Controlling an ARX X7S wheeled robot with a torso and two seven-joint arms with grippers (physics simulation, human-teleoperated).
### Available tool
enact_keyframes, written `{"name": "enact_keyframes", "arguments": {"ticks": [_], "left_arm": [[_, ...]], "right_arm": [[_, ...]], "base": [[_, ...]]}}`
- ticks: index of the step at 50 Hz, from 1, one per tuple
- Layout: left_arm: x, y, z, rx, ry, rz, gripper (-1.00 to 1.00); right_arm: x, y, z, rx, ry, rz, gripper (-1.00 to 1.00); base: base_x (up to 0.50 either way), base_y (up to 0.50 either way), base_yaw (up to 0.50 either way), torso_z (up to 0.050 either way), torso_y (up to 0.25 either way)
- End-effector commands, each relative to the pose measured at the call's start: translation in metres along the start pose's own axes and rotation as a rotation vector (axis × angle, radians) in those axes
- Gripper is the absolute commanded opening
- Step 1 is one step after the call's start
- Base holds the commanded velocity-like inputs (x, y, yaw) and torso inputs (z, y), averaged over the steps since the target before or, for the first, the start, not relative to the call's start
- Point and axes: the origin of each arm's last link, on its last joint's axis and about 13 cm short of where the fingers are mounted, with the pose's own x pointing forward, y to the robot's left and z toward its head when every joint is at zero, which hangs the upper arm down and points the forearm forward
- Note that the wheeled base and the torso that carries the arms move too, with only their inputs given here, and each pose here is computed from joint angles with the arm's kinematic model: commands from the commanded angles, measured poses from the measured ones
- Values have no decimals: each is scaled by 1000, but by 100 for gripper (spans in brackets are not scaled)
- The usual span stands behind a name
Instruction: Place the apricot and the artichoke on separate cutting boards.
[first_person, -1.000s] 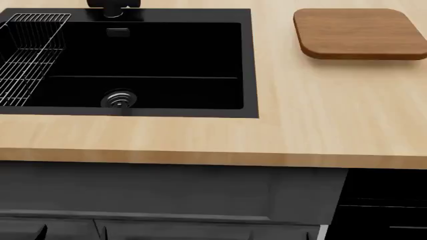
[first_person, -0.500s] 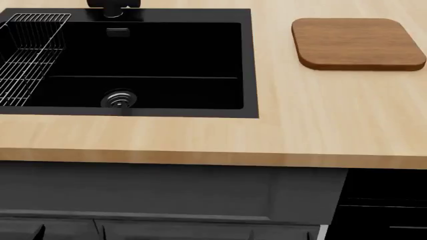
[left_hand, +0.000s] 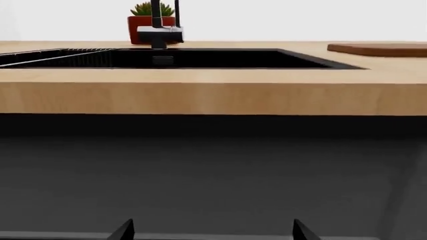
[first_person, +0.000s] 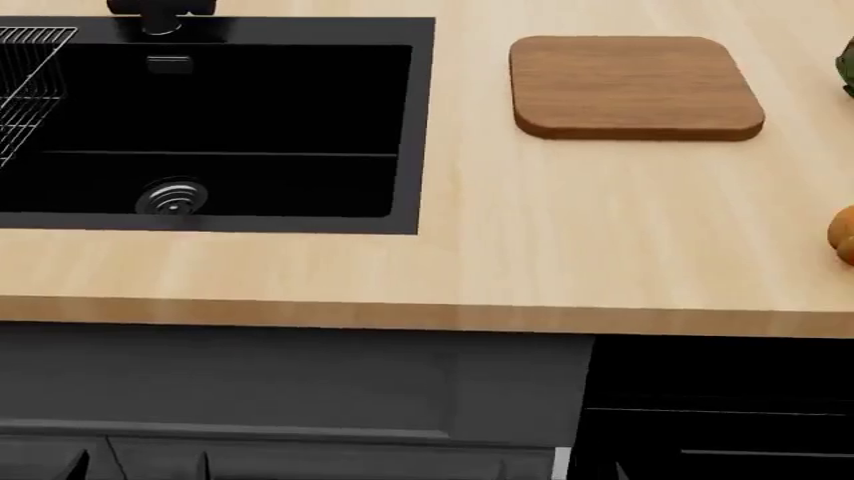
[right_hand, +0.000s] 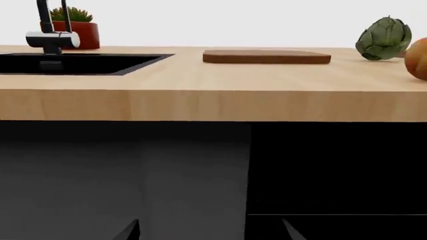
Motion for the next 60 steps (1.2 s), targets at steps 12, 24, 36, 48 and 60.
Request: {"name": "enact_keyframes", "arguments": {"ticks": [12, 24, 36, 48, 60], "left_arm": [[-1, 0, 1, -4, 0, 5, 100], [-1, -1, 1, 24, -6, 17, 100], [-2, -1, 3, -19, -38, -12, 100], [-4, 0, 4, -18, -51, -10, 100], [-3, 0, 2, -14, -50, -10, 100]], "right_arm": [[0, 0, 0, 2, -6, -10, 100], [0, 0, -1, -14, -4, -8, 100], [0, 0, -1, -20, -7, -6, 100], [0, 1, 0, -29, -12, -1, 100], [1, 1, -1, -42, -17, -5, 100]], "base": [[0, -500, 0, 0, 0], [0, -500, 0, 0, 0], [0, -468, 0, 0, 0], [0, -104, 0, 49, 0], [0, 0, 0, 50, 0]]}}
